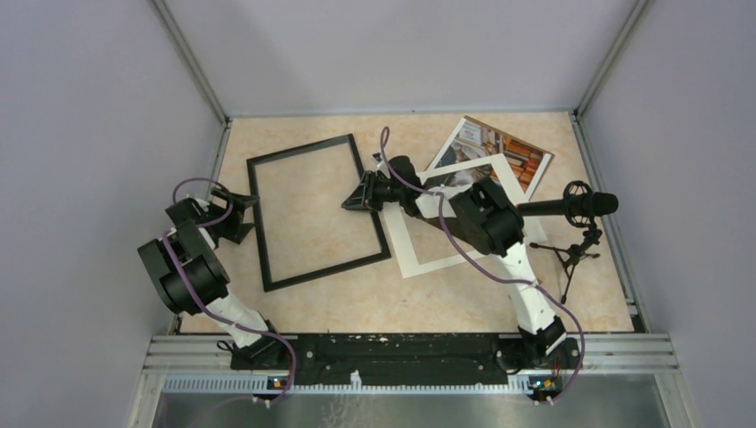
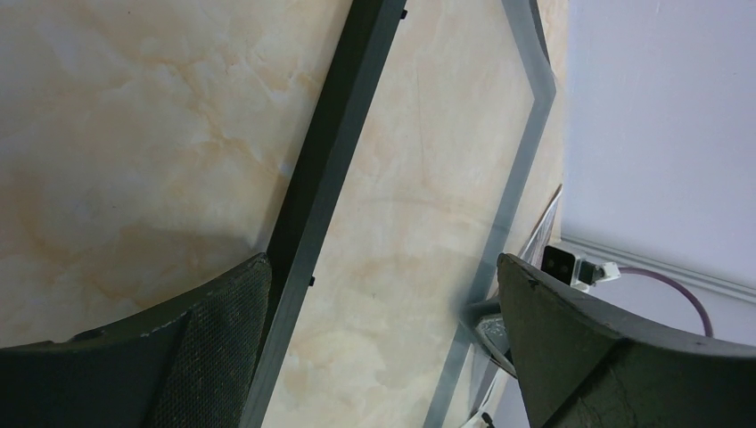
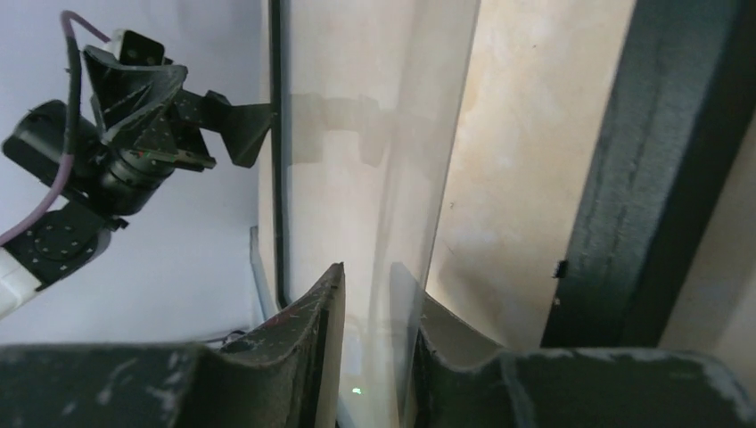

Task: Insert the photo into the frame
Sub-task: Place the photo frame item in the photo frame.

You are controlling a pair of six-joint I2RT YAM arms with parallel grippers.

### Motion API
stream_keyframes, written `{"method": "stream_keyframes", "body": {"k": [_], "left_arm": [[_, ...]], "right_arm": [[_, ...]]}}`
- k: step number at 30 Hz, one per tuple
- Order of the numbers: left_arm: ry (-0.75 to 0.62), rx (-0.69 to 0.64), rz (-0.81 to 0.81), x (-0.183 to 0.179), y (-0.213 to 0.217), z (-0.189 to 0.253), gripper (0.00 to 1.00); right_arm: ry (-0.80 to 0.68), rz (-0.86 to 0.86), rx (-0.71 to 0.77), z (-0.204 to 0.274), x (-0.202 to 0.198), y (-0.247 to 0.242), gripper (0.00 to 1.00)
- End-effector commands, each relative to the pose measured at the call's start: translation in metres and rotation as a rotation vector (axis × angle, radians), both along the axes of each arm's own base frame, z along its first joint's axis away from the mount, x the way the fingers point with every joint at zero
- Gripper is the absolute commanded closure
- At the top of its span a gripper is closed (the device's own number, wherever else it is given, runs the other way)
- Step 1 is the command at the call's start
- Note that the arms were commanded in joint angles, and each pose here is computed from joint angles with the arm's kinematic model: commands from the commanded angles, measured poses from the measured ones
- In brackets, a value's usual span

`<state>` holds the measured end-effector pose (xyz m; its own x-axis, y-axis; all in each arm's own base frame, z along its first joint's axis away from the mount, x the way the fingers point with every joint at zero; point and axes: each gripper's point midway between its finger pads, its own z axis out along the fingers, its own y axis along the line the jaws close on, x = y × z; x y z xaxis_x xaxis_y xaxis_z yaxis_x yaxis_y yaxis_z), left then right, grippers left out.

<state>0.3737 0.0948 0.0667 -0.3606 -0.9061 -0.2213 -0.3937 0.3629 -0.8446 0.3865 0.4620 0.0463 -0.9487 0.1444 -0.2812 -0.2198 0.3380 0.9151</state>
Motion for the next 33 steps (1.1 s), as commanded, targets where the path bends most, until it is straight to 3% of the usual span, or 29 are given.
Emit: {"method": "stream_keyframes", "body": {"k": [1,7,12,22,33], "left_arm": [[-0.037,0.007,-0.028,0.001,-0.004,0.011,0.02],[-0.037,-0.005,-0.035,0.0,-0.006,0.011,0.02],[-0.025,0.063,-0.015,-0.001,0.002,0.019,0.02],[-0.064,0.126,-0.004,-0.004,0.004,0.041,0.02],[-0.135,0.113,-0.026,-0.005,-0.006,0.059,0.02]], "right_arm": [[-0.152,0.019,-0.072,0.048,0.009,0.006,0.72],[-0.158,0.046,-0.141,0.042,0.008,0.006,0.63],[-0.176,0.05,-0.208,0.04,0.011,0.007,0.58],[-0.225,0.03,-0.354,0.048,0.013,-0.004,0.34],[-0.255,-0.026,-0.492,0.057,0.019,-0.027,0.21]]}}
